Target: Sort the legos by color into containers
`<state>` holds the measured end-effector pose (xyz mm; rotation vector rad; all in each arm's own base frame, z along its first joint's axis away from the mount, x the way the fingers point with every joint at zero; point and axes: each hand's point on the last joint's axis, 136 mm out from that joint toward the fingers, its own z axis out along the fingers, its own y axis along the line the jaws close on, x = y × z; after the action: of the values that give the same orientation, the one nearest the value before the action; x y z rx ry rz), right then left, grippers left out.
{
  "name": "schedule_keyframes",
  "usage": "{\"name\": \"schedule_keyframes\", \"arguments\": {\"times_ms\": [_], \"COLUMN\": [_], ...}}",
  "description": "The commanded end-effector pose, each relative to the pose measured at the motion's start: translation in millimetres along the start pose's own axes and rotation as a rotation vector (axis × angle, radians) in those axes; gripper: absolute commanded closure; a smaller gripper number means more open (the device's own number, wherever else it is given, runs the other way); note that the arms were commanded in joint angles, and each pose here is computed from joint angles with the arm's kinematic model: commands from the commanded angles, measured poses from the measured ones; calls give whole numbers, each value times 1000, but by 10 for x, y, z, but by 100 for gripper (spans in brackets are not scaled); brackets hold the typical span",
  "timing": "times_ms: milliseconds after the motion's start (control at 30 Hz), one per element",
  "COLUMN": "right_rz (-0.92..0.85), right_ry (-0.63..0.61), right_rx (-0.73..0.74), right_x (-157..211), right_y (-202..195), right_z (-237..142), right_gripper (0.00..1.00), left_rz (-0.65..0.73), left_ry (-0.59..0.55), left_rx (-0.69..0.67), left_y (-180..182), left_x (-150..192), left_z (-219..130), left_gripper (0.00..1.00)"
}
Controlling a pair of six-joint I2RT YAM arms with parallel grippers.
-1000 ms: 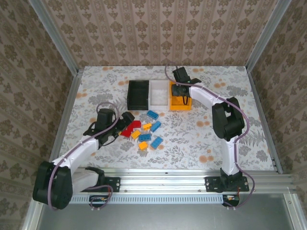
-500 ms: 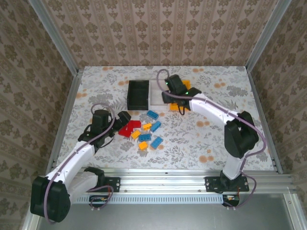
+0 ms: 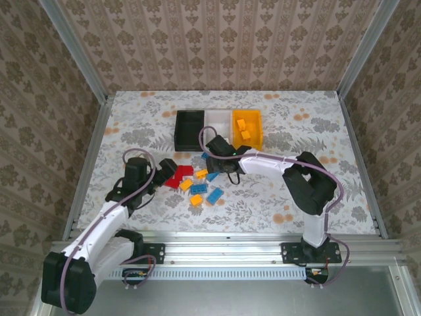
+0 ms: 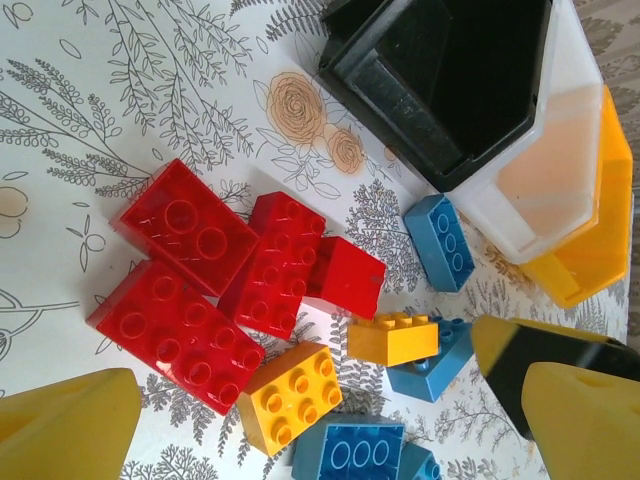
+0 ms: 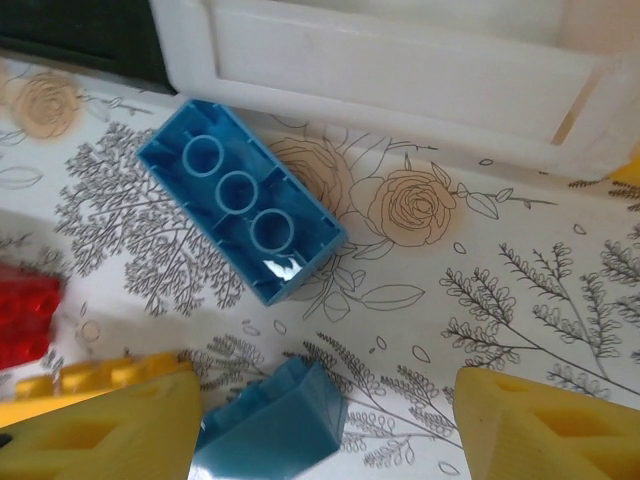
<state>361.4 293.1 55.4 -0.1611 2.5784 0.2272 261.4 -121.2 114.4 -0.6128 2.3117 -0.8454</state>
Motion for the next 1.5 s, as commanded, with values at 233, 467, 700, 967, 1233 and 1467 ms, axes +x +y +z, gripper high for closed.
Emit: {"name": "schedule_keyframes", "arguments": {"times_ms": [233, 467, 700, 967, 1233, 1467], "right_rz": [147, 135, 27, -147, -197, -256], "right_ry": [-27, -4, -3, 116, 188, 171], "right_rx": [65, 58, -19, -149, -1, 83], "right_x": [210, 387, 368, 608, 902, 934], "right_y": [-131, -191, -81, 225, -27, -145], "right_z": [150, 67, -169, -302, -266, -220], "right_gripper": [40, 54, 37, 31, 32, 51], "left_rz": [-3, -22, -20, -32, -27, -24], "left_ry": [-41, -55, -49, -35, 3, -9], "left_rx": [4, 12, 10, 24, 20, 22], "left_y": [25, 51, 54, 45, 53, 40], "left_x": [-34, -34, -23, 1, 71, 44], "left_z": [-145, -137, -137, -76, -50, -61], "left_gripper": [0, 0, 0, 0, 0, 0]}}
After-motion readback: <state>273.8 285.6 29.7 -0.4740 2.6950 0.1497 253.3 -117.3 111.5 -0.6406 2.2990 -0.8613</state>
